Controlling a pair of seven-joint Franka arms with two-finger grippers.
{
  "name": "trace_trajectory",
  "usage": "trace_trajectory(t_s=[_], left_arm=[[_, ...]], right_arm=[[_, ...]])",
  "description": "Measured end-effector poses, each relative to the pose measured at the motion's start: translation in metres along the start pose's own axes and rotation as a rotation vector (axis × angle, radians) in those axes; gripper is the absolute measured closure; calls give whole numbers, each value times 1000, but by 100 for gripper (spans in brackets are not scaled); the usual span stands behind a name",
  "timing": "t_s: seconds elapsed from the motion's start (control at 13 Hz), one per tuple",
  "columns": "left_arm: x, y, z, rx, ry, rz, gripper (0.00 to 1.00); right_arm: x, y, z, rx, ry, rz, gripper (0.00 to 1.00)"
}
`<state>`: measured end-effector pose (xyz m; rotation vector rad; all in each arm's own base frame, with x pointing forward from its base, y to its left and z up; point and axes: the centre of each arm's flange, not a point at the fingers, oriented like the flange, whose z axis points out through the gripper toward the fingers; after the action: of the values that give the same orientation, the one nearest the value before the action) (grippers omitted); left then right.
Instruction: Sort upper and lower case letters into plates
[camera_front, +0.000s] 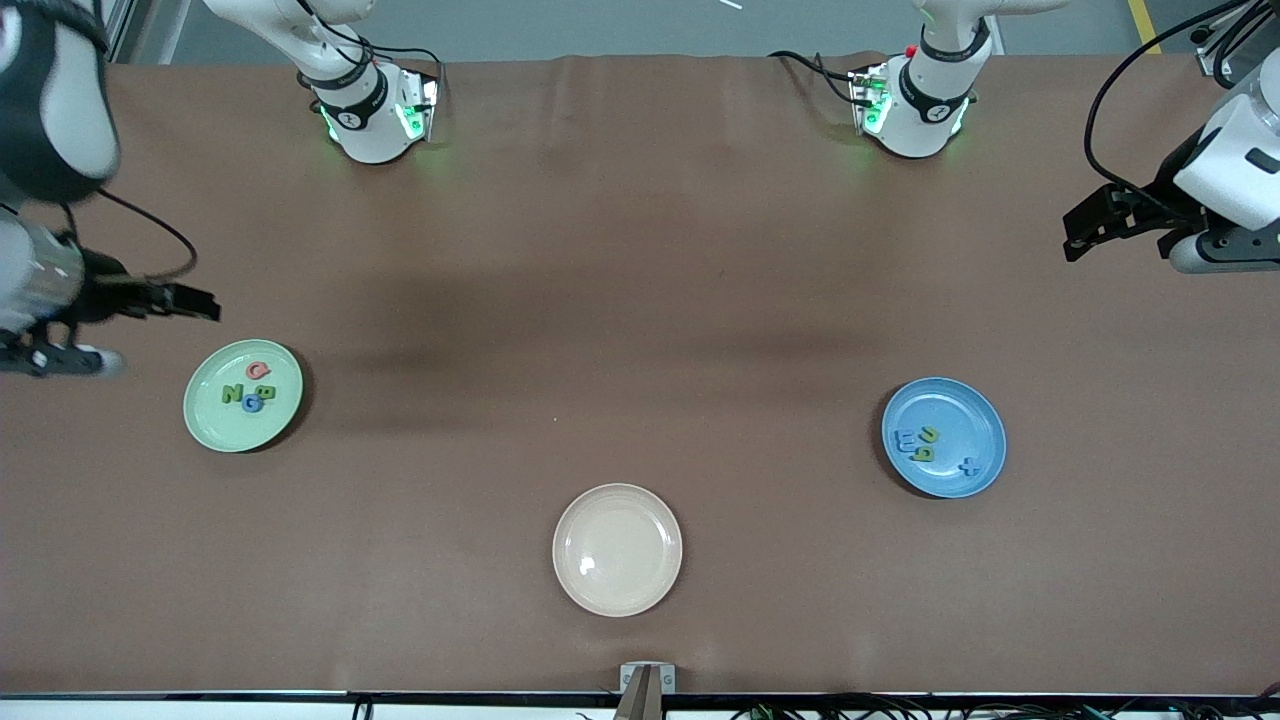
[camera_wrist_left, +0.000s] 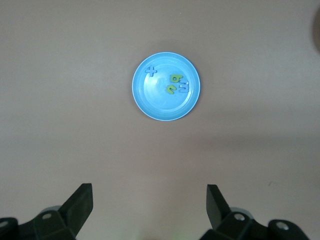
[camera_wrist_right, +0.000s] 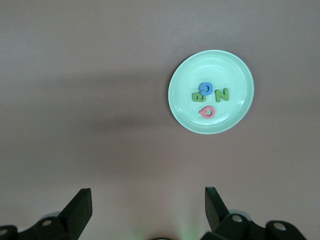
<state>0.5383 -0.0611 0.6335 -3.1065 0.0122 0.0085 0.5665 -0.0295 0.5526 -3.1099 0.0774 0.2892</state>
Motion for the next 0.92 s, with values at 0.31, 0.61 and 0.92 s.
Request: trace_trajectory(t_s=[0.31, 0.61, 0.92], left_arm=[[-1, 5, -1, 0, 2, 10, 0], [-1, 5, -1, 0, 3, 9, 0], [-1, 5, -2, 0, 4, 9, 0]], right_arm=[[-43, 4, -81, 3, 123, 7, 0], [-65, 13, -113, 8, 215, 23, 0], [-58, 17, -100, 9, 232, 29, 0]])
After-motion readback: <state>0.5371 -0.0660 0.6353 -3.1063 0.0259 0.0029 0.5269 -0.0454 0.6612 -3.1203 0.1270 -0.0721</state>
